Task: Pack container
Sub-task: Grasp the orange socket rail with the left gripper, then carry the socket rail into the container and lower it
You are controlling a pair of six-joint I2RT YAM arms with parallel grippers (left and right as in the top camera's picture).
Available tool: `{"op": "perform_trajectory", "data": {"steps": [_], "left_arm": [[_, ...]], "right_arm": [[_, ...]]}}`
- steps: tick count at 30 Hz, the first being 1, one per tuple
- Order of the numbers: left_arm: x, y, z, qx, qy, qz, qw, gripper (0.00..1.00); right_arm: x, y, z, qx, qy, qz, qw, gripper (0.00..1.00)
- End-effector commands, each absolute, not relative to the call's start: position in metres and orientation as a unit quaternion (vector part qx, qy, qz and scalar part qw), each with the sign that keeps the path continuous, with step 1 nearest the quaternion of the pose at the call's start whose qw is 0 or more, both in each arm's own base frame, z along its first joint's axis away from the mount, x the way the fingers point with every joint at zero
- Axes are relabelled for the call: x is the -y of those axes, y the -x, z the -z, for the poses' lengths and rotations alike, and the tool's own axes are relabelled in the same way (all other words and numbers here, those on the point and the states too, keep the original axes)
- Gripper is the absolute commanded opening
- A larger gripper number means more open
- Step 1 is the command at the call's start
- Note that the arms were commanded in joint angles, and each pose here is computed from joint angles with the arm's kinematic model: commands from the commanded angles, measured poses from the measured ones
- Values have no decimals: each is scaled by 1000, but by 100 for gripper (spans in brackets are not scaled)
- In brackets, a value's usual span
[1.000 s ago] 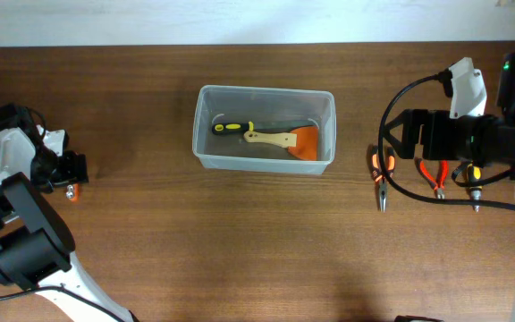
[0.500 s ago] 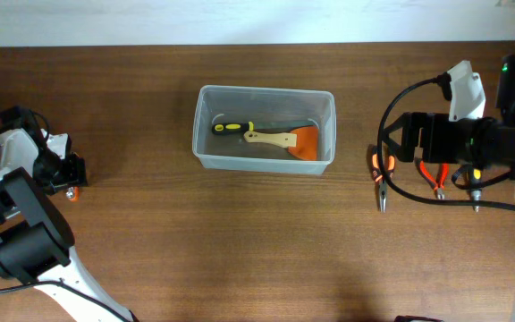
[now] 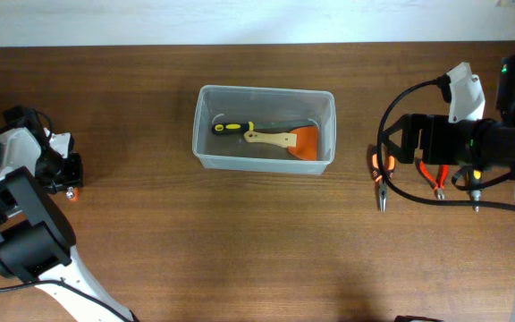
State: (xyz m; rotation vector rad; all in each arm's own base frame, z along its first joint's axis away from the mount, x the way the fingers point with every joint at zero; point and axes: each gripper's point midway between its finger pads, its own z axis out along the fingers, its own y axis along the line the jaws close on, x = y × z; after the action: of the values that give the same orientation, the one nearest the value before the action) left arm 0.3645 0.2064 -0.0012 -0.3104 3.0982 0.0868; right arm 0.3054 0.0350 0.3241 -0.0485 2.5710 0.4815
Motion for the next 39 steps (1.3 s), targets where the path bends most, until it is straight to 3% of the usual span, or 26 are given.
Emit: {"op": "perform_trajectory", "data": {"steps": [1,13,17,21,31,39], "left_arm": [[-203,-359,14,-995,98,-21,-4,35],[-202,-358,14,-995,98,-19,-6,21],[-193,-362,10,-995,98,10,-1,2],[-184,-367,-7,-994,97,40,0,2],[-160,-418,-125,-997,41,17,65,2],[-47,-466,-256,-966,-154,-21,208,2]], "right_arm": [[-39,-304,-328,-947,24,-184,263,99],[-39,-301,-326,-949,23,-185,254,99],[-39,-300,-326,-949,22,-185,254,99],[-39,-300,-325,-949,22,-185,253,99],[-40,-298,-324,-951,21,-186,248,99],[-40,-298,-324,-951,21,-186,248,99]]}}
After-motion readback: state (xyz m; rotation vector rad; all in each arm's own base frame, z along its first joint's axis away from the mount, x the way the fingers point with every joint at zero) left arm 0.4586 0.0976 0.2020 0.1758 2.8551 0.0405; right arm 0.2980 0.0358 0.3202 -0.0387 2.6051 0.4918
